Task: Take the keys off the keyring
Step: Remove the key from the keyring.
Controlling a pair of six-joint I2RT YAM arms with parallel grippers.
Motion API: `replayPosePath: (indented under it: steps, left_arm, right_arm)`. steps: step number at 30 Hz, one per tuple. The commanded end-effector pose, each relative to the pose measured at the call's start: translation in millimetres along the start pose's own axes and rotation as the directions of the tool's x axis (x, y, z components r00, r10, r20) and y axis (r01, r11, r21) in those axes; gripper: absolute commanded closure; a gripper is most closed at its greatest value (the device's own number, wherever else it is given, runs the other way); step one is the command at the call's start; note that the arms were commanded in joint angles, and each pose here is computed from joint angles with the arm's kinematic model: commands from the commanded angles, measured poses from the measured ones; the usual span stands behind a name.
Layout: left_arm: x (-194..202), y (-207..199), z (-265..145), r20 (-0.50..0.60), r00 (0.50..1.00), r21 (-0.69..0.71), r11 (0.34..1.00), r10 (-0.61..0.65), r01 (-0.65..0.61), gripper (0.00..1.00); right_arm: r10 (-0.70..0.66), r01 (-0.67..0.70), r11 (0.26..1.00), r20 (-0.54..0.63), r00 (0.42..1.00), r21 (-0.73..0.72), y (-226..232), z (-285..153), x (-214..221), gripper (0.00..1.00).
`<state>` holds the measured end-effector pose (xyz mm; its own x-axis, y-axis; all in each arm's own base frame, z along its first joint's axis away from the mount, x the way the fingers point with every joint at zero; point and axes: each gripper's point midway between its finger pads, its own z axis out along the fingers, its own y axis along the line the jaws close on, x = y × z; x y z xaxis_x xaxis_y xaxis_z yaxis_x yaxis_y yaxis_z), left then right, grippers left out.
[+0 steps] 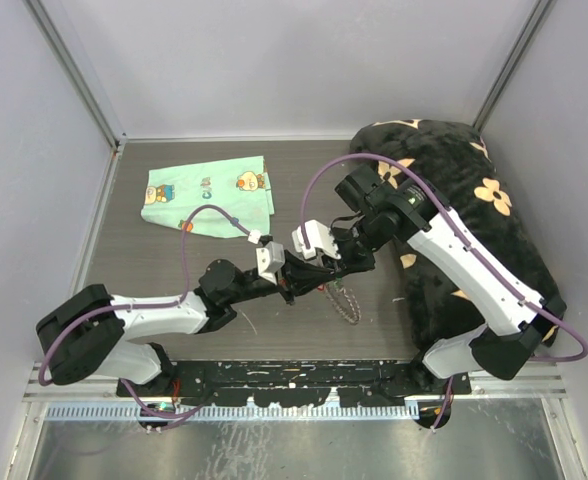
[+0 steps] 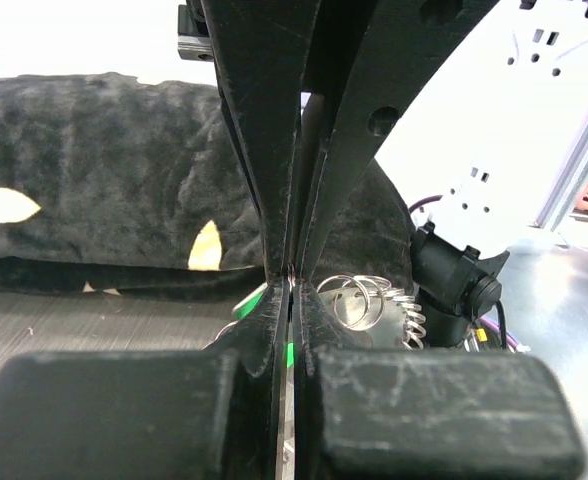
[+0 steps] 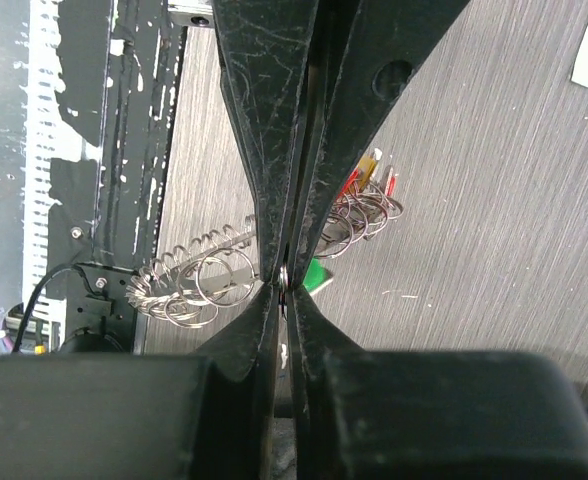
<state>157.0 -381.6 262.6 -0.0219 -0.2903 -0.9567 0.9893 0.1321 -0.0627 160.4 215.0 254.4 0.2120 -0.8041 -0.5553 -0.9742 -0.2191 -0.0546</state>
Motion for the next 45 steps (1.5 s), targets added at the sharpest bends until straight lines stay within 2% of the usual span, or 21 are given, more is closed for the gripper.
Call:
replayPosePath:
  steps: [1,5,8,10,15,20,28,31,37,45]
  left_arm:
    - [-39.0,-3.6,2.5,0.113,0.993,-0.001,0.999,0.043,-0.043,1.00]
    - [-48.3,-6.9,-0.7,0.138,0.990,0.001,1.000,0.031,-0.031,1.00]
    - [-50.6,-8.5,-1.3,0.146,0.989,0.007,1.000,0.014,-0.015,1.00]
    - [-66.0,-14.0,-4.6,0.186,0.982,0.018,1.000,0.016,-0.020,1.00]
    - [-84.4,-24.6,-11.5,0.250,0.968,0.054,0.999,-0.011,-0.003,1.00]
    - [-94.8,-34.6,-17.5,0.267,0.962,0.090,0.996,-0.052,0.029,1.00]
    - [-111.8,-46.1,-25.7,0.277,0.951,0.127,0.987,-0.133,0.101,1.00]
    - [-114.9,-49.3,-26.6,0.273,0.948,0.139,0.982,-0.161,0.126,1.00]
    - [-115.6,-49.1,-26.5,0.270,0.943,0.141,0.977,-0.193,0.160,1.00]
    - [-113.8,-52.0,-20.8,0.251,0.938,0.174,0.964,-0.239,0.200,1.00]
  right_arm:
    - [-0.038,0.032,0.998,0.137,0.990,0.046,2.7,-16.0,-23.3,0.85]
    - [-0.008,-0.002,0.998,0.193,0.981,0.055,0.0,-22.1,-21.0,0.77]
    - [-0.004,-0.011,0.998,0.268,0.963,0.054,1.2,-30.5,-24.0,0.67]
    - [-0.003,-0.018,0.998,0.317,0.948,0.064,0.8,-37.5,-24.6,0.61]
    - [-0.038,-0.016,0.993,0.459,0.888,0.113,-1.5,-51.6,-34.3,0.48]
    - [-0.107,0.045,0.991,0.559,0.822,0.124,7.0,-55.4,-47.0,0.42]
    - [-0.255,0.221,0.965,0.678,0.689,0.138,31.1,-66.0,-71.1,0.42]
    - [-0.280,0.256,0.956,0.697,0.660,0.142,37.7,-65.5,-72.6,0.46]
    - [-0.295,0.272,0.951,0.709,0.641,0.150,41.7,-67.1,-74.6,0.57]
    - [-0.294,0.277,0.950,0.703,0.648,0.142,38.9,-59.4,-72.0,0.60]
